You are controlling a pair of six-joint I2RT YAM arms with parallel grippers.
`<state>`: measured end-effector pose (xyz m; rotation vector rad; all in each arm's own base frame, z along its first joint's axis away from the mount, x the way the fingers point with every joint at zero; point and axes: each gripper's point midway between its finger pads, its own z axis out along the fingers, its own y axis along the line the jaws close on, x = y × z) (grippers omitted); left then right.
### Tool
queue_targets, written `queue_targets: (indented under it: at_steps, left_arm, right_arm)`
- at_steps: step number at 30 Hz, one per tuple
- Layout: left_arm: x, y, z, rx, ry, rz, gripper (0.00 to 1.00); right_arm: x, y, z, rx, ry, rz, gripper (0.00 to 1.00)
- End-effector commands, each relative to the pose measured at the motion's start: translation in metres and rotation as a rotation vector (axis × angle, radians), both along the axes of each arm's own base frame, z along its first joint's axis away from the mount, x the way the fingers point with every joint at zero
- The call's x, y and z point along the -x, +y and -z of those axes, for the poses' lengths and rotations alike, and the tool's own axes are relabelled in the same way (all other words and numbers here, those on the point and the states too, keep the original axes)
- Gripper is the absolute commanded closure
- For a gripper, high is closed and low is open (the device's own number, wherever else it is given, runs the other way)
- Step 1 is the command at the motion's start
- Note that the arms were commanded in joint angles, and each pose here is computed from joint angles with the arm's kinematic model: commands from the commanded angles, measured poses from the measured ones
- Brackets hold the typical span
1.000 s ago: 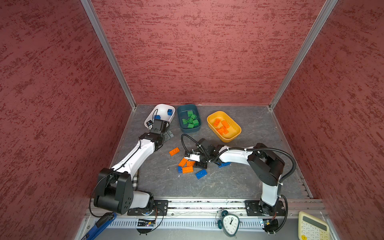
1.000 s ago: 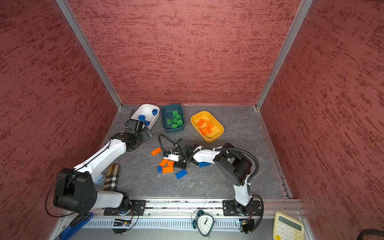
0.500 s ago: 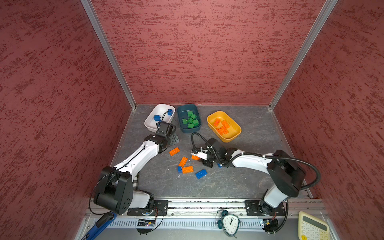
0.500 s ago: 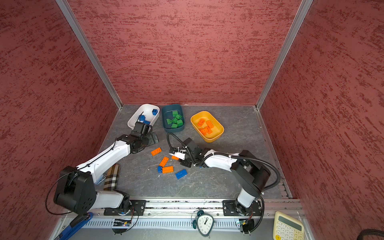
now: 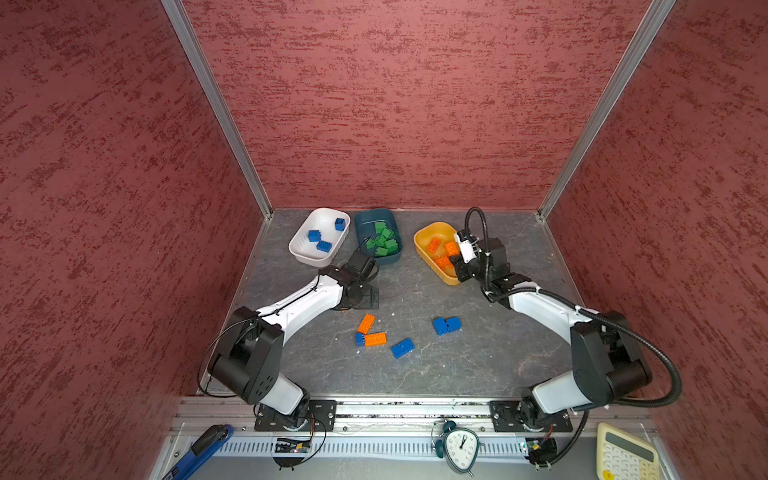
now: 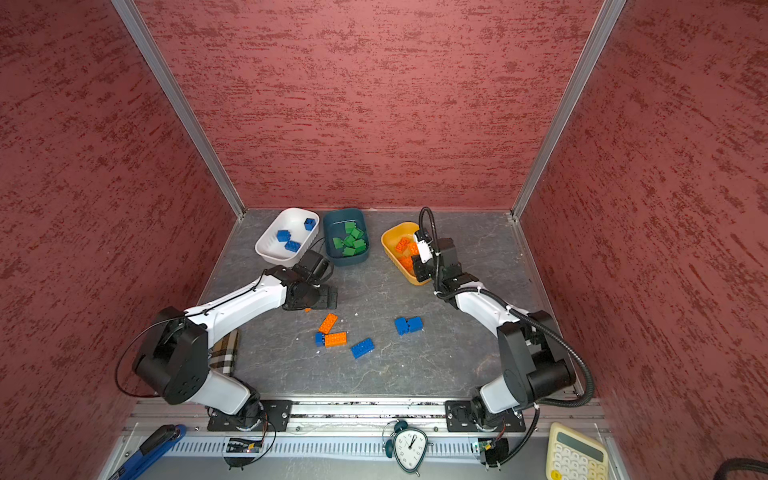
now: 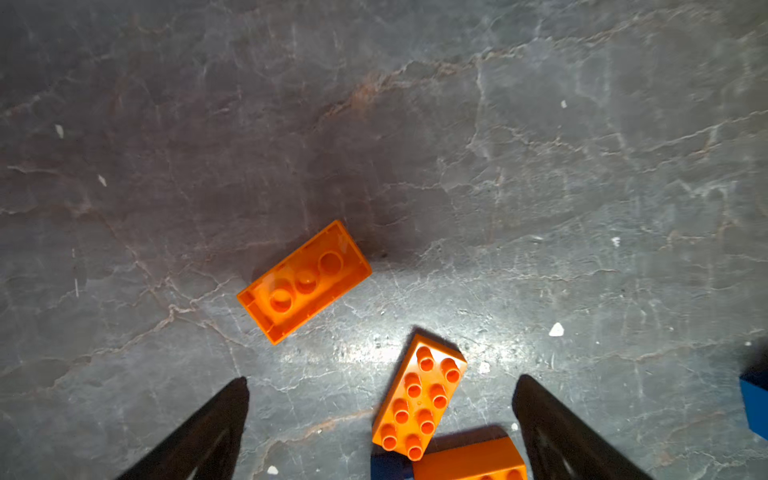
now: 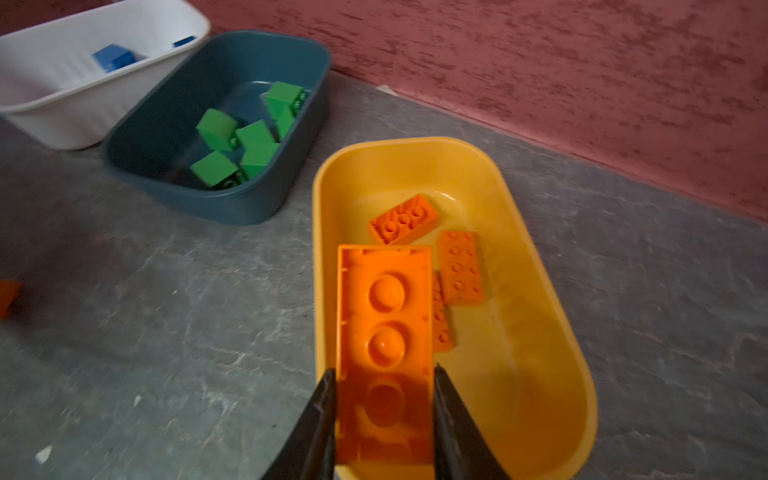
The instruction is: Sort the legos into containers by color
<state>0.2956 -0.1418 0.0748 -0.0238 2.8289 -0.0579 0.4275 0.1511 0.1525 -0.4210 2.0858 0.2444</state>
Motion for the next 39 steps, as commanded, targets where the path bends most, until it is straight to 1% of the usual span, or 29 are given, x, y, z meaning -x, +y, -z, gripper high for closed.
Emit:
queue_targets:
  at_steps: [1, 4, 7, 9, 12, 15, 18, 21, 22, 27, 29, 31, 33, 35, 36, 39]
  left_arm:
    - [0.017, -0.001, 0.006, -0.006, 0.088, -0.024, 0.01]
    - [0.039, -0.001, 0.012, -0.029, 0.153, -0.055, 0.02]
    - [0.061, -0.004, 0.017, 0.009, 0.213, -0.114, 0.05]
    - [0.072, -0.006, 0.022, 0.043, 0.237, -0.140, 0.07]
    - [0.085, -0.004, 0.028, 0.053, 0.260, -0.178, 0.11]
    - [0.097, -0.005, 0.034, 0.062, 0.292, -0.195, 0.19]
    - [0.108, -0.010, 0.037, 0.068, 0.317, -0.161, 0.27]
    - [0.114, -0.008, 0.040, 0.036, 0.330, -0.143, 0.36]
    - [0.114, -0.005, 0.042, 0.019, 0.330, -0.151, 0.39]
    - [0.112, -0.003, 0.046, 0.016, 0.316, -0.171, 0.54]
    - [0.111, -0.003, 0.046, 0.016, 0.308, -0.178, 0.58]
    - [0.109, -0.002, 0.044, 0.016, 0.294, -0.180, 0.60]
    - [0.107, -0.004, 0.040, 0.030, 0.281, -0.169, 0.59]
    - [0.105, -0.004, 0.035, 0.040, 0.260, -0.167, 0.50]
    - [0.105, -0.003, 0.033, 0.040, 0.252, -0.168, 0.48]
    - [0.103, 0.001, 0.026, 0.052, 0.233, -0.180, 0.48]
  right_arm:
    - [-0.018, -0.020, 0.006, -0.038, 0.066, 0.145, 0.68]
    - [-0.025, -0.017, 0.012, -0.029, 0.102, 0.146, 0.60]
    - [-0.032, -0.016, 0.015, -0.026, 0.124, 0.156, 0.47]
    - [-0.036, -0.016, 0.016, -0.026, 0.128, 0.164, 0.41]
    - [-0.039, -0.017, 0.012, -0.040, 0.121, 0.179, 0.33]
    - [-0.041, -0.017, 0.005, -0.061, 0.106, 0.193, 0.24]
    - [-0.041, -0.016, -0.002, -0.087, 0.096, 0.203, 0.18]
    - [-0.041, -0.016, -0.009, -0.114, 0.069, 0.212, 0.09]
    - [-0.042, -0.016, -0.012, -0.123, 0.057, 0.214, 0.01]
    - [-0.040, -0.015, -0.016, -0.142, 0.040, 0.209, 0.01]
    - [-0.039, -0.014, -0.016, -0.144, 0.042, 0.202, 0.01]
    - [-0.039, -0.014, -0.015, -0.144, 0.044, 0.202, 0.01]
    - [-0.038, -0.014, -0.012, -0.146, 0.048, 0.202, 0.01]
    - [-0.037, -0.012, -0.012, -0.151, 0.049, 0.197, 0.01]
    - [-0.037, -0.012, -0.012, -0.153, 0.049, 0.196, 0.01]
    - [-0.037, -0.009, -0.011, -0.158, 0.051, 0.188, 0.01]
